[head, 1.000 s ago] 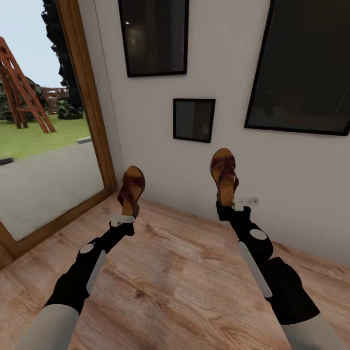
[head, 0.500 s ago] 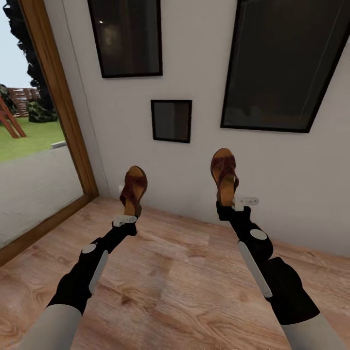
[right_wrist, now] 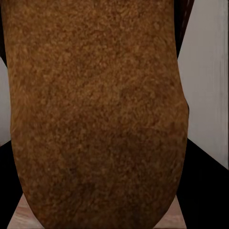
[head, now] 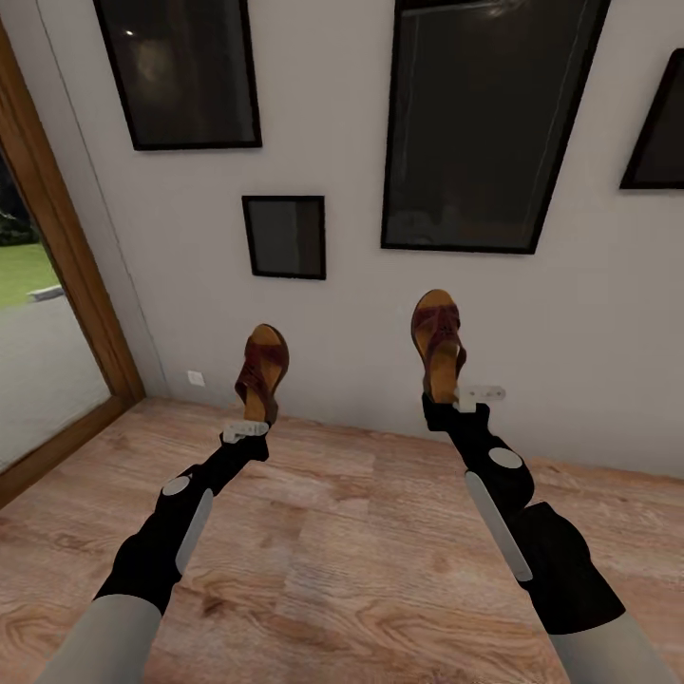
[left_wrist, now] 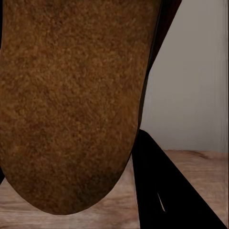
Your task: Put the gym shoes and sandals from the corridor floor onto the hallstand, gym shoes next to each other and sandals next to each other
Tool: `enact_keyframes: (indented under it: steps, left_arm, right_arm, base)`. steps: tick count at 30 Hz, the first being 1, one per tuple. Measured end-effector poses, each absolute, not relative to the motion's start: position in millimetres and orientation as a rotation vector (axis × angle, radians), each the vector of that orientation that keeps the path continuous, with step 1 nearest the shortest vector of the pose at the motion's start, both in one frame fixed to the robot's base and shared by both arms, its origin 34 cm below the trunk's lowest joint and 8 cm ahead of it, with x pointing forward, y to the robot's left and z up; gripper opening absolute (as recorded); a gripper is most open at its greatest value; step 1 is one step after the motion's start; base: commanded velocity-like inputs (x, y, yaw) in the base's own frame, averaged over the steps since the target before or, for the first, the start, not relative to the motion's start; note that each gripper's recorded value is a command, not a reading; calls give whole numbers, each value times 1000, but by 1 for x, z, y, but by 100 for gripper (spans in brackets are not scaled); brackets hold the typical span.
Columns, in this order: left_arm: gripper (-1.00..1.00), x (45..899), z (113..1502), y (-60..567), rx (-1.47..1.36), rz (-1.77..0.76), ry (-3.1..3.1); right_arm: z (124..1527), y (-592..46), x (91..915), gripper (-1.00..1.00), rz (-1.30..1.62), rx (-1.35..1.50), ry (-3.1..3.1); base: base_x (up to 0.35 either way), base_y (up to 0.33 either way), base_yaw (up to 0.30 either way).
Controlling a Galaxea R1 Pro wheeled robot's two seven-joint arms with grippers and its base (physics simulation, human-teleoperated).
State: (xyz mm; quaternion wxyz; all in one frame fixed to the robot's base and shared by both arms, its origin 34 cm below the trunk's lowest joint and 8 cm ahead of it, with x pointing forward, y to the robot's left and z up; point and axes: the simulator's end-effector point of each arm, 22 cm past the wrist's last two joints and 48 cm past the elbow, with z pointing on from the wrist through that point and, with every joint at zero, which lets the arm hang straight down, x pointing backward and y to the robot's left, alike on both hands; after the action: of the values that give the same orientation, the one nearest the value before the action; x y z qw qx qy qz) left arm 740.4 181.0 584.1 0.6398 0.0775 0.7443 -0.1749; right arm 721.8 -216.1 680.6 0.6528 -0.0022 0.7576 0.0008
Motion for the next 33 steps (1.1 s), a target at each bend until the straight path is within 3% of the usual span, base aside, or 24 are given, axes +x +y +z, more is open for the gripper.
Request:
enact_keyframes:
  steps: [33]
  left_arm:
    - [-100, 740, 584, 181, 177, -401, 1698]
  right_arm:
    - [680, -216, 722, -100, 2, -5, 1719]
  base:
    - [0, 0, -291]
